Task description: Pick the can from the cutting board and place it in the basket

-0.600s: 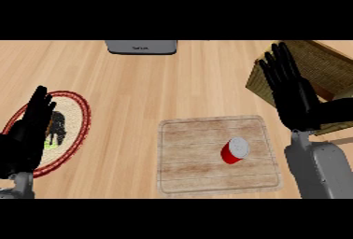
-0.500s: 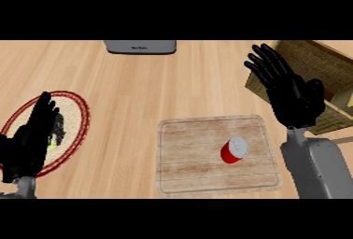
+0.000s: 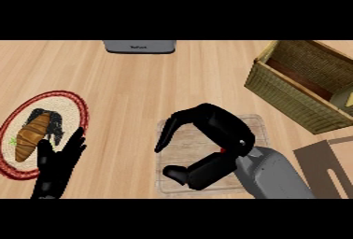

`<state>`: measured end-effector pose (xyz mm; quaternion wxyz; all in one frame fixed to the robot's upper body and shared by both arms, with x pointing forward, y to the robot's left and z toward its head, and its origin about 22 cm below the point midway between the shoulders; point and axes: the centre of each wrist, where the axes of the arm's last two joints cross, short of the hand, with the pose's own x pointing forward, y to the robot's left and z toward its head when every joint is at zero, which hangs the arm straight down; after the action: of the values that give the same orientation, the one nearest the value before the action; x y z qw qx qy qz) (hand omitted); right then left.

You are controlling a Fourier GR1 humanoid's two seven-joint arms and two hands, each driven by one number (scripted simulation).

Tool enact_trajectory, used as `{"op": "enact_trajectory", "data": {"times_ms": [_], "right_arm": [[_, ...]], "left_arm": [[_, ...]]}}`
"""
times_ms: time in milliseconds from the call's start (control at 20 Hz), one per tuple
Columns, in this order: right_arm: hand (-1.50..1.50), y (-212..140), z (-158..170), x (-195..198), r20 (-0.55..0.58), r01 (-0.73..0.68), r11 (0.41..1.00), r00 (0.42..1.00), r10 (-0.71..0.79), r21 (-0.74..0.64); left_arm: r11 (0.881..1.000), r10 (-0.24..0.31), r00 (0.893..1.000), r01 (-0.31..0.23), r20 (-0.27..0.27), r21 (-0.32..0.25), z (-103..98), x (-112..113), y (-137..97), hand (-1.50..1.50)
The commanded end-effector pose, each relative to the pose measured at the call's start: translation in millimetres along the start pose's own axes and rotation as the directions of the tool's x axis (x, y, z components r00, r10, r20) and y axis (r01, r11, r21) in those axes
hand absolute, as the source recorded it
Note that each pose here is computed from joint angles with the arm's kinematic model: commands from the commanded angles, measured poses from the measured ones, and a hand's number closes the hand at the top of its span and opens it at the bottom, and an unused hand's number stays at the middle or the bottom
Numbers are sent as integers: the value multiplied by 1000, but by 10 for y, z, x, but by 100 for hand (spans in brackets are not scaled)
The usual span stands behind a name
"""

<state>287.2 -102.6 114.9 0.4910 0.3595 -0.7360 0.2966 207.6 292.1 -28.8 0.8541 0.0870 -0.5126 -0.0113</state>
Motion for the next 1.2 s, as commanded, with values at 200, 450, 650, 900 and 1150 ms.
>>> {"op": "enact_trajectory", "data": {"times_ms": [200, 450, 650, 900, 1150], "right_arm": [[-150, 326, 127, 219, -140, -465, 883, 872, 469, 61], [-150, -61, 3, 899, -236, -801, 593, 564, 792, 75], [-150, -302, 148, 1491, -256, -866, 459, 406, 877, 198], [-150, -458, 86, 2146, -268, -860, 374, 291, 918, 348], [-150, -679, 193, 2396, -288, -734, 355, 223, 931, 579]], "left_arm": [[1000, 5, 996, -6, -85, -1, 97, -266, 53, 0], [1000, 8, 996, -8, -87, 1, 81, -238, 58, 0], [1000, 20, 996, -21, -87, -17, 77, -222, -53, 0], [1000, 11, 997, -11, -81, 1, -37, -267, 121, 0], [1000, 10, 998, -11, -63, -7, -22, -156, 213, 0]]}}
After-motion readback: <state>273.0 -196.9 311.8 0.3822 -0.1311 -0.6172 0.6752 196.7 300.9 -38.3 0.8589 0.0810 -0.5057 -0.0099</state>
